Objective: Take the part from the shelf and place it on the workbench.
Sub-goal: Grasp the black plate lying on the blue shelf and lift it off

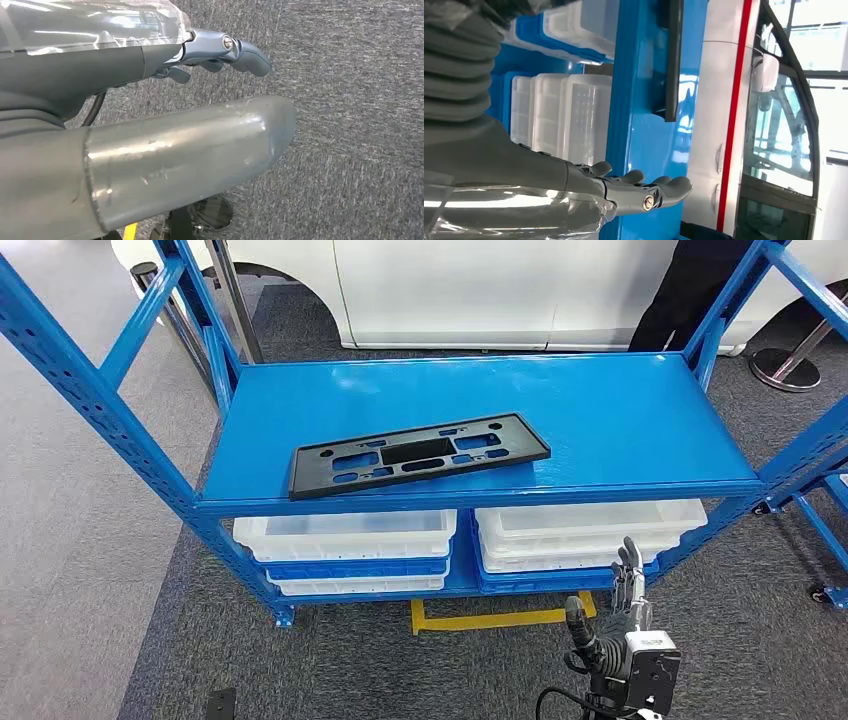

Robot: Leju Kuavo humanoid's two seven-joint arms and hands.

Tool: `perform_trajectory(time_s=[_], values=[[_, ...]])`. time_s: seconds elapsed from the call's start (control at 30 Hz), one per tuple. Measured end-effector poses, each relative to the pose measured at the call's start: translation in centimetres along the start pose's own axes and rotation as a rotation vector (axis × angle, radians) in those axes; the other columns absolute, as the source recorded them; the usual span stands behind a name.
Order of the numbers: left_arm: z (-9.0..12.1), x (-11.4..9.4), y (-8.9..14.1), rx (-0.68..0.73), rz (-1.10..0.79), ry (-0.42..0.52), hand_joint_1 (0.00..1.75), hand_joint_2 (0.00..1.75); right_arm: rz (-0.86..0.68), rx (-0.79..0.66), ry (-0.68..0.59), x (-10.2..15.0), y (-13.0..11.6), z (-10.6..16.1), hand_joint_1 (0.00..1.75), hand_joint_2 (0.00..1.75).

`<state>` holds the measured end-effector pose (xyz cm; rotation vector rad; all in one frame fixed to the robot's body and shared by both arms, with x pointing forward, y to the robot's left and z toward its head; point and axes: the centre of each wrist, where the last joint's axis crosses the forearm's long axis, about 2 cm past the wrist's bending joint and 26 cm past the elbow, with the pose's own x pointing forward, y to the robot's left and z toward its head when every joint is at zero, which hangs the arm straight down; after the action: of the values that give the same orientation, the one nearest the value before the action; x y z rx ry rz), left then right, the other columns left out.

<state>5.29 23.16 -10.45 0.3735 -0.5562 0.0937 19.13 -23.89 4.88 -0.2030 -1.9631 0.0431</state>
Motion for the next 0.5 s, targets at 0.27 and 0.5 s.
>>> perform_trajectory(time_s=[0.27, 0.5], values=[[0.03, 0.0, -0.07, 0.0, 0.003, 0.0, 0.0, 0.0, -0.011, 0.007, -0.013, 0.4, 0.28, 0.01, 0.0, 0.87], [0.04, -0.08, 0.0, 0.023, 0.051, -0.008, 0.0, 0.0, -0.014, 0.002, -0.006, 0.84, 0.65, 0.92, 0.0, 0.44]])
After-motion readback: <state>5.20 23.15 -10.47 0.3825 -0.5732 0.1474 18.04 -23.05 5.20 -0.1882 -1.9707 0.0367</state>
